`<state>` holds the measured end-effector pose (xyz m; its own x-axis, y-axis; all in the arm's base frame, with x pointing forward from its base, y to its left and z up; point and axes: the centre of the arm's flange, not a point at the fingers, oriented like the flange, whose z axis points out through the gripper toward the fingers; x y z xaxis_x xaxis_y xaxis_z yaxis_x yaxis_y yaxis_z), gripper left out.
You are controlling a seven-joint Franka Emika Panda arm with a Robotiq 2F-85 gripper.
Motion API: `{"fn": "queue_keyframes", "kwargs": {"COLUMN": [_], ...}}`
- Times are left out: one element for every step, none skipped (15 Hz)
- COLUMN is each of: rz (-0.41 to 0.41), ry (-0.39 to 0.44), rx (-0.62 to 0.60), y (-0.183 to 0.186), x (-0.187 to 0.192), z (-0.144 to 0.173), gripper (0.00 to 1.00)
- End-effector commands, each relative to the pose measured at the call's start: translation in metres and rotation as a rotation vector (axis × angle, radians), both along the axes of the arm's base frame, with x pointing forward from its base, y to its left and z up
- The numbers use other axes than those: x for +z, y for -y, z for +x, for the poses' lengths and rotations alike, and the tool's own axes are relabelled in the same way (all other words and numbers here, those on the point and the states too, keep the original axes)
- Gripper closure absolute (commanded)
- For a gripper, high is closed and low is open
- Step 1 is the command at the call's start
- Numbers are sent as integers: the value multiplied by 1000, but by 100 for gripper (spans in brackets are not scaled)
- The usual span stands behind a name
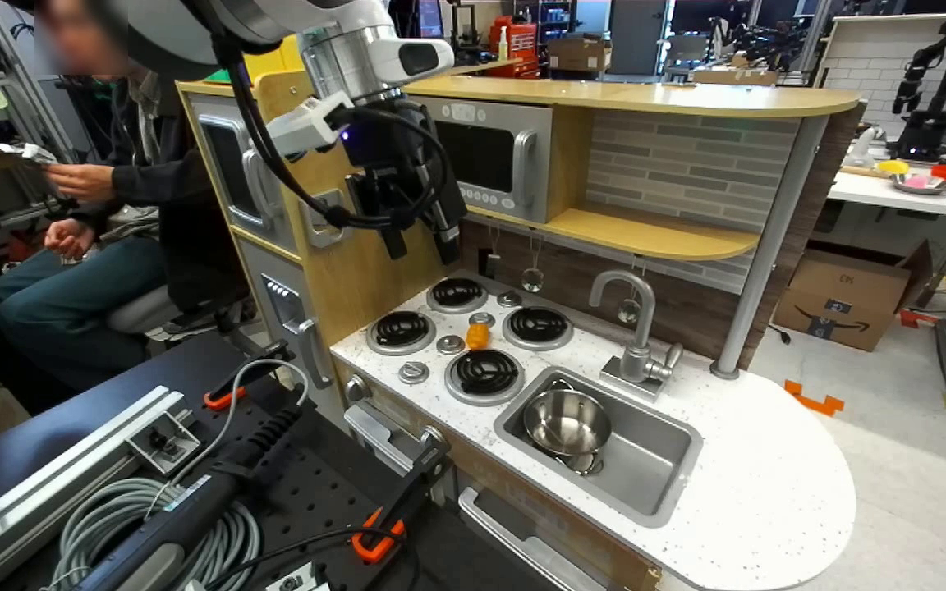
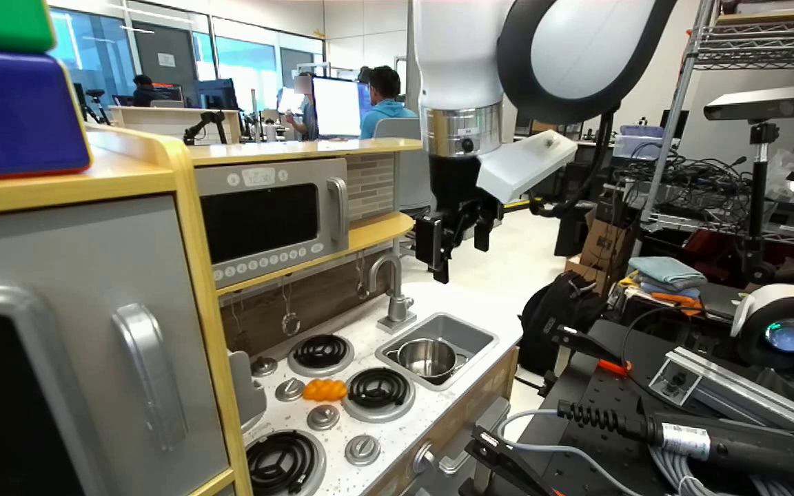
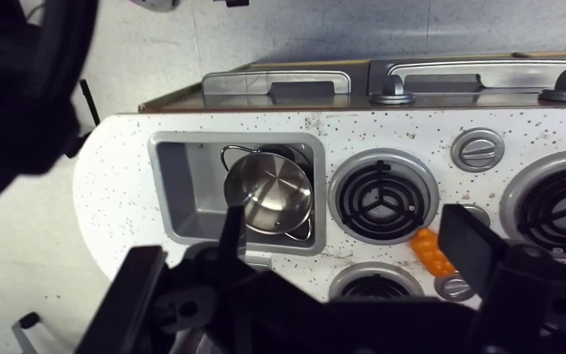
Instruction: Put the orange object on the stovetop inside the pot in the sink
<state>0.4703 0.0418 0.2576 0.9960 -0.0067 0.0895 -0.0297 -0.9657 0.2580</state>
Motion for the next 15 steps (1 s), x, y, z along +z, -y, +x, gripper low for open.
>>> {"fn": "queue_keyframes", "kwargs": {"rz": [107, 142, 169, 193, 222, 243, 259, 177, 190, 197, 199, 200, 182, 176, 181], "ry": [59, 78, 96, 111, 124, 129, 120, 124, 119, 114, 113, 113, 111, 113, 119], "rx": [159, 190, 224, 259, 286, 316, 350, 269, 295, 310, 317, 319, 294, 272, 250], "y": [55, 70, 82, 90, 93, 93, 86, 51, 45, 39, 36, 36, 32, 26, 23], "x": [25, 26, 25, 22, 19, 16, 14, -18, -23, -25, -26, -26, -33, -43, -48], "z": [-14, -15, -19, -23, -28, -35, -42, -35, -40, -43, -44, -44, -38, -25, -19], "gripper": [0, 0, 0, 0, 0, 0, 0, 0, 0, 0, 0, 0, 0, 0, 0]}}
